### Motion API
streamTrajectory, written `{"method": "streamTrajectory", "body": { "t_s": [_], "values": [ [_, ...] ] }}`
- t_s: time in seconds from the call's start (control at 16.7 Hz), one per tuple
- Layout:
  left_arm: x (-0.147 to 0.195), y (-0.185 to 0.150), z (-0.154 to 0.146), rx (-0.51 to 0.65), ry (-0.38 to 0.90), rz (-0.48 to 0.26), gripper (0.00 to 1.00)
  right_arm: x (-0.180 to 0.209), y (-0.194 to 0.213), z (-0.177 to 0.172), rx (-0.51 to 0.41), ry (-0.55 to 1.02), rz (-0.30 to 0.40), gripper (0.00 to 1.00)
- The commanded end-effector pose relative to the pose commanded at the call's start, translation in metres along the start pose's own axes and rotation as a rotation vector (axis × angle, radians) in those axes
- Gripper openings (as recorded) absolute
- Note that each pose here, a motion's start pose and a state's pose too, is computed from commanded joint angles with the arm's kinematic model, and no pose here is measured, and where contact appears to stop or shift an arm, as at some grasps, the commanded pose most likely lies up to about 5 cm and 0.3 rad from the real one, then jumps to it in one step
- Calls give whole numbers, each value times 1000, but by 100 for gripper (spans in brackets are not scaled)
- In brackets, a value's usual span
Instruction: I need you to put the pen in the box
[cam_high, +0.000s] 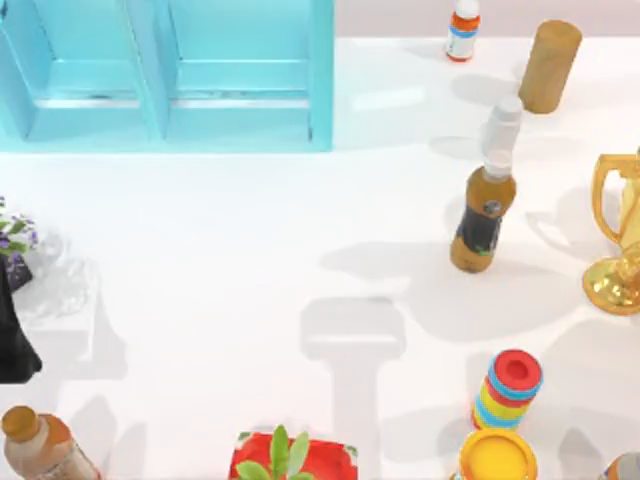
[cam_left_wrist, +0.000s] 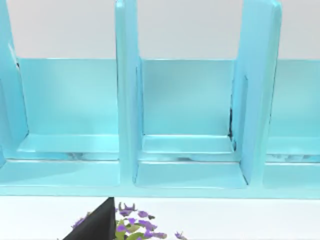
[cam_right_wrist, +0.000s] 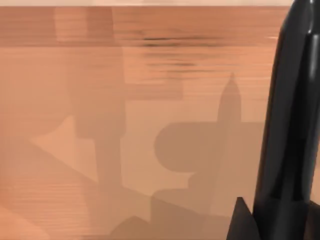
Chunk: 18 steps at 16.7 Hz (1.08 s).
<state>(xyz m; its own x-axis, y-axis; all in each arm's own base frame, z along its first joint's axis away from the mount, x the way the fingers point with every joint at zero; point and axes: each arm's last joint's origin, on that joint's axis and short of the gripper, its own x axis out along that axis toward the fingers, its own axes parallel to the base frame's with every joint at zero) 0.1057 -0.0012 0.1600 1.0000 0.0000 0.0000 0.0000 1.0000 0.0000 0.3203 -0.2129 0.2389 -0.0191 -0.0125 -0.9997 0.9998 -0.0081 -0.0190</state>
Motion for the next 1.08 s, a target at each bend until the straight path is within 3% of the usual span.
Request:
{"method": "streamTrajectory", "body": {
  "t_s": [0.54, 0.78, 1.02, 1.08],
  "values": [
    [0, 0, 0, 0, 0, 0, 100, 29, 3, -24, 14, -9, 49, 0],
    [0, 0, 0, 0, 0, 0, 100, 54, -1, -32, 2, -2, 6, 0],
    [0, 0, 0, 0, 0, 0, 100, 55, -1, -32, 2, -2, 3, 0],
    [0, 0, 0, 0, 0, 0, 100, 55, -1, -32, 2, -2, 3, 8]
  ]
}}
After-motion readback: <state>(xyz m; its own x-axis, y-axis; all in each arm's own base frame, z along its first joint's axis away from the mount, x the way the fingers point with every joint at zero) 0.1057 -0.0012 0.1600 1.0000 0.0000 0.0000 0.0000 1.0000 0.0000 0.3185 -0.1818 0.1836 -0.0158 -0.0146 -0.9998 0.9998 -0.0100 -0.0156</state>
